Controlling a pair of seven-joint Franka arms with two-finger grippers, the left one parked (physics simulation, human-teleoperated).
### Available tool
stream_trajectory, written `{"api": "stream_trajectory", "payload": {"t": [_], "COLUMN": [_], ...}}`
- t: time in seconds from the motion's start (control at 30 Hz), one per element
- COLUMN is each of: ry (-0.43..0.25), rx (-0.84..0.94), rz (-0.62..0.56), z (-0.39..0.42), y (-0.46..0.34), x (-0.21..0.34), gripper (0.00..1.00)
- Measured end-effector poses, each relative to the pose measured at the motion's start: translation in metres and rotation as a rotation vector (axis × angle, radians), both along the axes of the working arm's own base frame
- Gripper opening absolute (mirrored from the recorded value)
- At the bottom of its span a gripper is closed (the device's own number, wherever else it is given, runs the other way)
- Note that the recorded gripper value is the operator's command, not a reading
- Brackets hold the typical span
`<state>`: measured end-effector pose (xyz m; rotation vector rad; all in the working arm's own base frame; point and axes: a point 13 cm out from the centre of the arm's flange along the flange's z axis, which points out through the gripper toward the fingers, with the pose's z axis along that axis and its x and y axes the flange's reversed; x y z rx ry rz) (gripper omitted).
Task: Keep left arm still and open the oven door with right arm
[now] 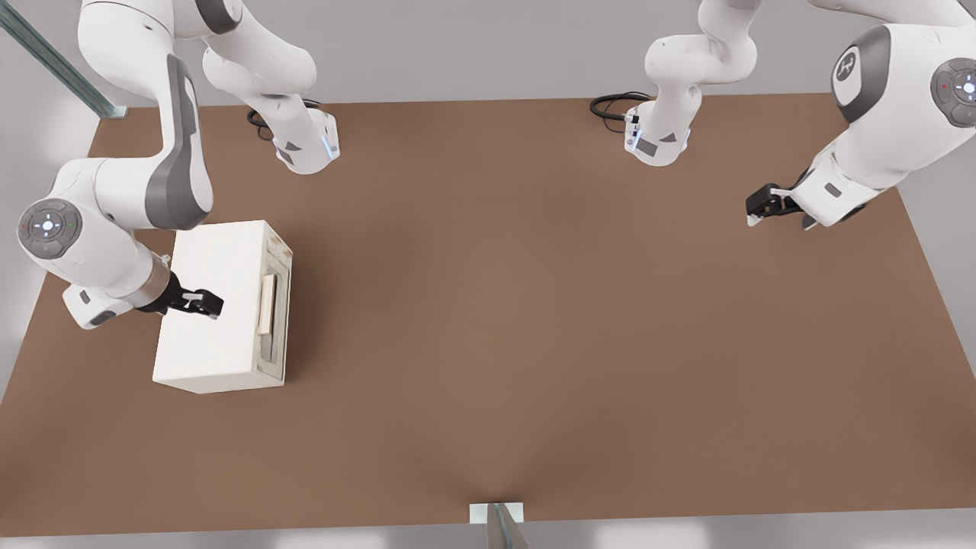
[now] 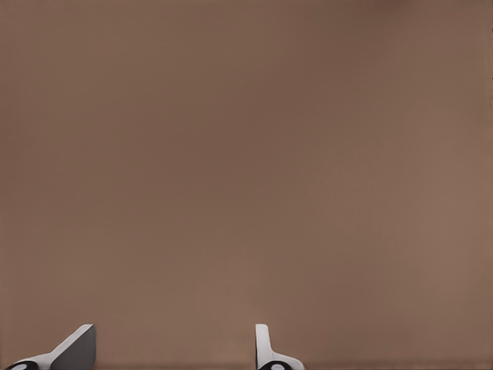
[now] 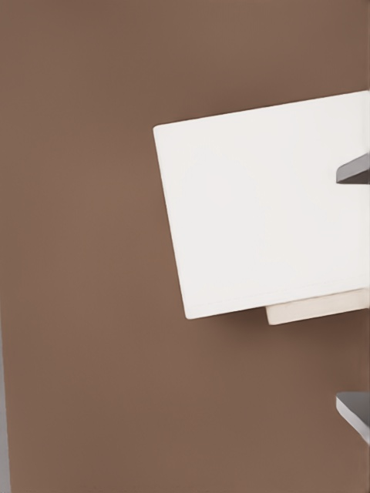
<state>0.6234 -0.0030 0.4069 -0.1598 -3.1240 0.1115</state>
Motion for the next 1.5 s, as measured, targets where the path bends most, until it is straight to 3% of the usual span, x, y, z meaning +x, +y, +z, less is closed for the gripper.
{"api": "stream_trajectory", "payload": {"t": [0.07, 0.17, 0.2, 0.23, 0.27, 0.3, 0.43, 0.67, 1.03, 1.5], "ry": [0.051, 0.172, 0.198, 0.222, 0.241, 0.252, 0.297, 0.338, 0.296, 0.241], "rx": [-0.059, -0.268, -0.342, -0.419, -0.500, -0.572, -0.749, -0.860, -0.932, -0.971], "rz": [0.048, 0.236, 0.303, 0.371, 0.430, 0.469, 0.462, 0.366, 0.228, 0.143], "z": [-0.023, -0.070, -0.078, -0.087, -0.094, -0.097, -0.113, -0.151, -0.181, -0.198], "y": [0.005, 0.037, 0.051, 0.066, 0.081, 0.089, 0.078, 0.066, 0.060, 0.067], "x": [-0.015, -0.050, -0.057, -0.061, -0.063, -0.065, -0.064, -0.069, -0.071, -0.072], "gripper": [1.00, 0.96, 1.00, 0.92, 0.53, 0.22, 0.21, 0.21, 0.21, 0.21]}}
